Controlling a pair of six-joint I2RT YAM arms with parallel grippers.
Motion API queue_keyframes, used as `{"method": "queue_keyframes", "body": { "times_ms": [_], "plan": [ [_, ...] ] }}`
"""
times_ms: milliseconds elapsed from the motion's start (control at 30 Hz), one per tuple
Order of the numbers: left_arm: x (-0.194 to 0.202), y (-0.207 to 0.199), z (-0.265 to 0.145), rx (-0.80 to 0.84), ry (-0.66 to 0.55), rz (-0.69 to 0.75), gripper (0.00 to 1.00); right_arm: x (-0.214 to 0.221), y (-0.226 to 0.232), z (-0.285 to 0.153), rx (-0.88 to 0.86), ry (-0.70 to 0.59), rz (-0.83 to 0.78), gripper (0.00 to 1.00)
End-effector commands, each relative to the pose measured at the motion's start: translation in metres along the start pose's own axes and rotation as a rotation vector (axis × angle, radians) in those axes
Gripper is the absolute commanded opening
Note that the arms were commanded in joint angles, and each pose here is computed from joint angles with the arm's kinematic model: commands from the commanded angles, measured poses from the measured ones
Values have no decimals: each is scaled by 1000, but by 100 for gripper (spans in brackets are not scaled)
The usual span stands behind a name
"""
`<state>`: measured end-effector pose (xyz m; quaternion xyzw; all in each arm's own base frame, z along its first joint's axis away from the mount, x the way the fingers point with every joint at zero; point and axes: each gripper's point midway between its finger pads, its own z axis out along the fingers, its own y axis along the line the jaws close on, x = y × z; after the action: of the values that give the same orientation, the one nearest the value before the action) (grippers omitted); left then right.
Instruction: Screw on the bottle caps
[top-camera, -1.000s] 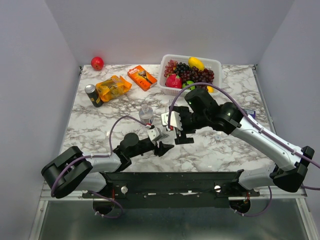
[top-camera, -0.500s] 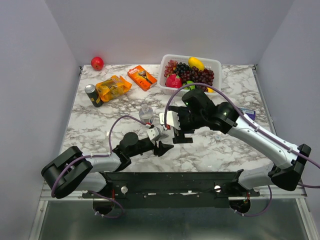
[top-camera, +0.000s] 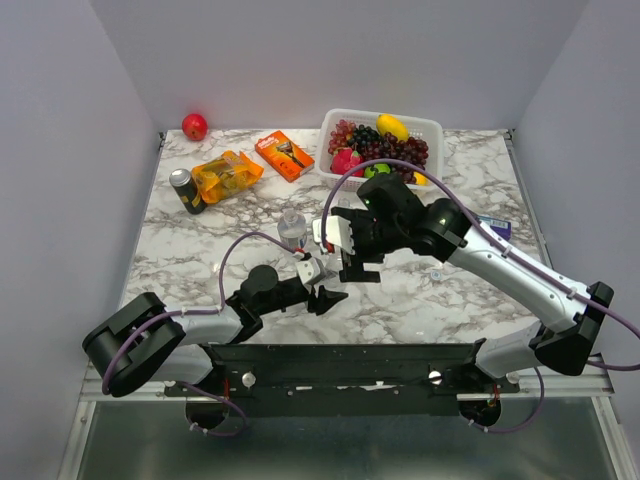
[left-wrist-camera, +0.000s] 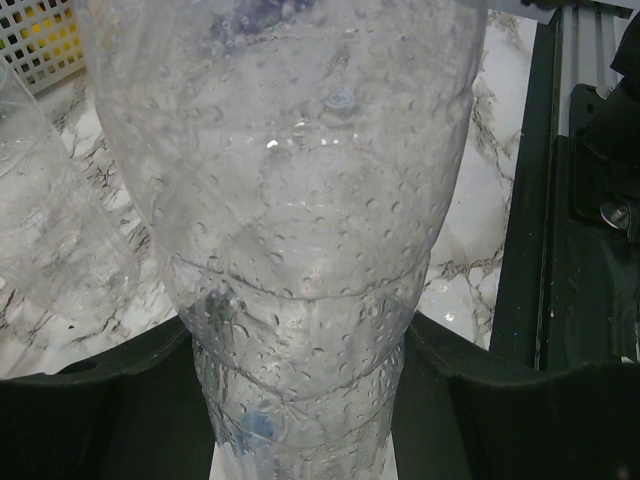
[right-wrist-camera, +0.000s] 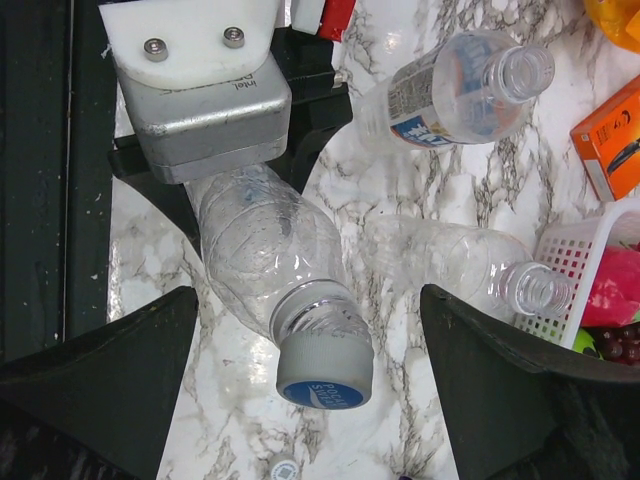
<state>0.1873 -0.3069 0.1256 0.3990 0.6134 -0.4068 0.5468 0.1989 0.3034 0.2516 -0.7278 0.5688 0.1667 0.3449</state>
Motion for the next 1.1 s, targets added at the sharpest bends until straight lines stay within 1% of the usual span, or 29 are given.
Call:
{"method": "queue_keyframes", "body": {
  "times_ms": [0,200,333,633,667,700,767,1067],
  "plan": [
    [-11,-1,4,13,-32,23,0,-9,-3,-2,8,-15,8,99],
    [-12,-1,4,7,-38,17,0,-13,-9,-16,60,-20,38,100],
    [-10,2,4,-2,-33,15,0,-22,-4,-29,56,-58,55,100],
    [-11,1,4,-2,-36,7,0,-21,-5,-51,55,-84,269,99],
    [-12,1,4,-4,-37,9,0,-17,-10,-54,61,-82,327,99],
    [-13,1,4,-4,-40,9,0,-15,-5,-51,19,-73,364,99],
    [-14,2,4,-6,-43,10,0,-15,-9,-56,9,-79,417,97],
    [-16,2,4,-12,-49,7,0,-15,2,-45,-73,-89,443,95]
  ]
}}
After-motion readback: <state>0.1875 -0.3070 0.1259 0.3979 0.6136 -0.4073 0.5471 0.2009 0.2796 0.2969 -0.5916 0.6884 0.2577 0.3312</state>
